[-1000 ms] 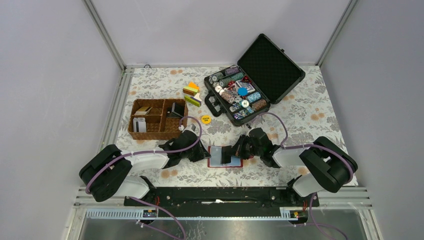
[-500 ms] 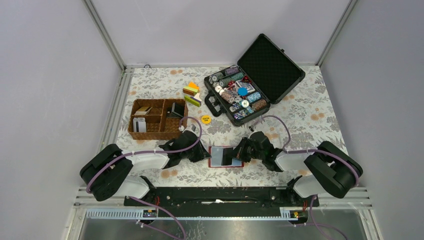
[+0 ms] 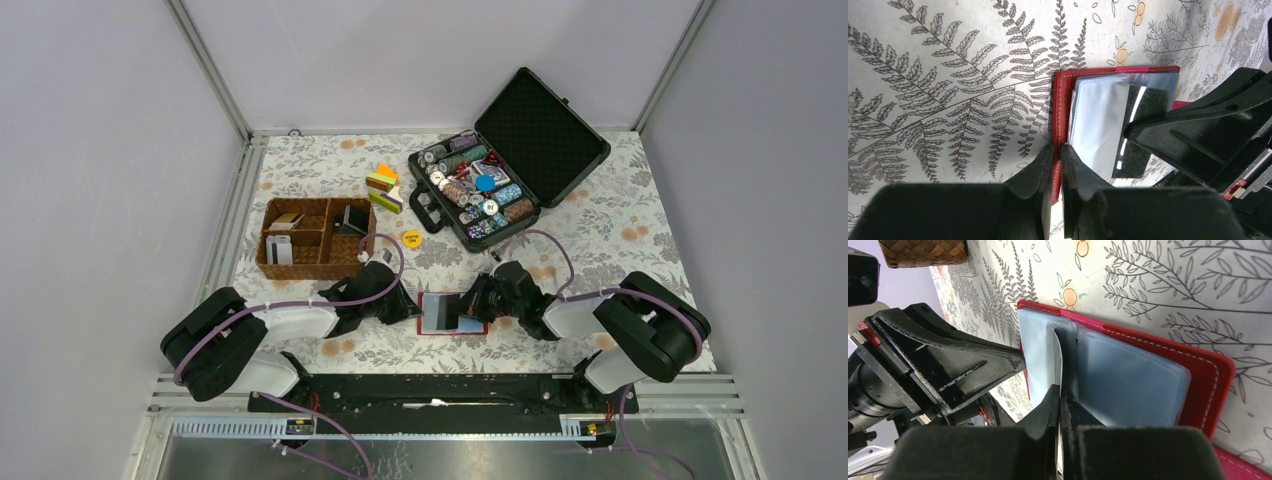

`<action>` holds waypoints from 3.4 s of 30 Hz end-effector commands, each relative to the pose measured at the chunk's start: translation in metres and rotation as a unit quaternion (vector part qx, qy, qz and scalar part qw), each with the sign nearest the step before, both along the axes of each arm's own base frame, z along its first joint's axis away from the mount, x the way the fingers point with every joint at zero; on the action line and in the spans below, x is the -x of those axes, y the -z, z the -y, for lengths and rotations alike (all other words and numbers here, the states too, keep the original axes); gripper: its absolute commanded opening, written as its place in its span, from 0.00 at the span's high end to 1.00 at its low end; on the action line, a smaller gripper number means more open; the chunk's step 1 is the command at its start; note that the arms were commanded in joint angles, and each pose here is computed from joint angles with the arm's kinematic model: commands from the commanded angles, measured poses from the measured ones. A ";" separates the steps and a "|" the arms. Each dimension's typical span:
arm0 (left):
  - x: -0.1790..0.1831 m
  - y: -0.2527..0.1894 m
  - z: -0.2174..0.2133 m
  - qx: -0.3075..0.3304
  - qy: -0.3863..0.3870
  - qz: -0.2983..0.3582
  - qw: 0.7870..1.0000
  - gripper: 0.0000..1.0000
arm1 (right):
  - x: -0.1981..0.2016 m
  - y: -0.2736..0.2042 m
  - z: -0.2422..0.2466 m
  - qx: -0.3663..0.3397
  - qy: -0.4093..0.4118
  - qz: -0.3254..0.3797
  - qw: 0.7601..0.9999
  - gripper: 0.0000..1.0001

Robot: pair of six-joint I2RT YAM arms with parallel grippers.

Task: Put the credit cards into the card holder
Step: Insert the credit card into the card holder.

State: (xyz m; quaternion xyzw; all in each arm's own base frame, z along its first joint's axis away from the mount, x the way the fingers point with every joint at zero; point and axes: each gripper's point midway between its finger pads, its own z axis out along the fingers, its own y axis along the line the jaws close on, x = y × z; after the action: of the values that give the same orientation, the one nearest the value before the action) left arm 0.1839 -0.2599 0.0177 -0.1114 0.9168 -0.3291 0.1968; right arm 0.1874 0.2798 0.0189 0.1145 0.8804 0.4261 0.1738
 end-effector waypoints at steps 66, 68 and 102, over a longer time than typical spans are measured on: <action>-0.006 -0.021 0.002 0.053 -0.002 0.042 0.998 0.73 | -0.004 -0.023 -0.011 0.246 -0.113 0.108 0.957 0.20; -0.010 -0.025 -0.004 0.040 -0.005 0.047 0.998 0.69 | -0.007 -0.033 -0.011 0.245 -0.111 0.120 0.956 0.19; -0.037 -0.060 -0.100 -0.024 -0.065 0.069 0.995 0.51 | 0.008 -0.009 -0.026 0.280 -0.136 0.095 0.945 0.28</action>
State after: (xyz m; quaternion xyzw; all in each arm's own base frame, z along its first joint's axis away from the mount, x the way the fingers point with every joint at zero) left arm 0.2177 -0.1603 0.0655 -0.1600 0.9059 -0.2847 0.2697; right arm 0.1768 0.3010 0.0254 -0.0973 0.9484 0.2170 0.2098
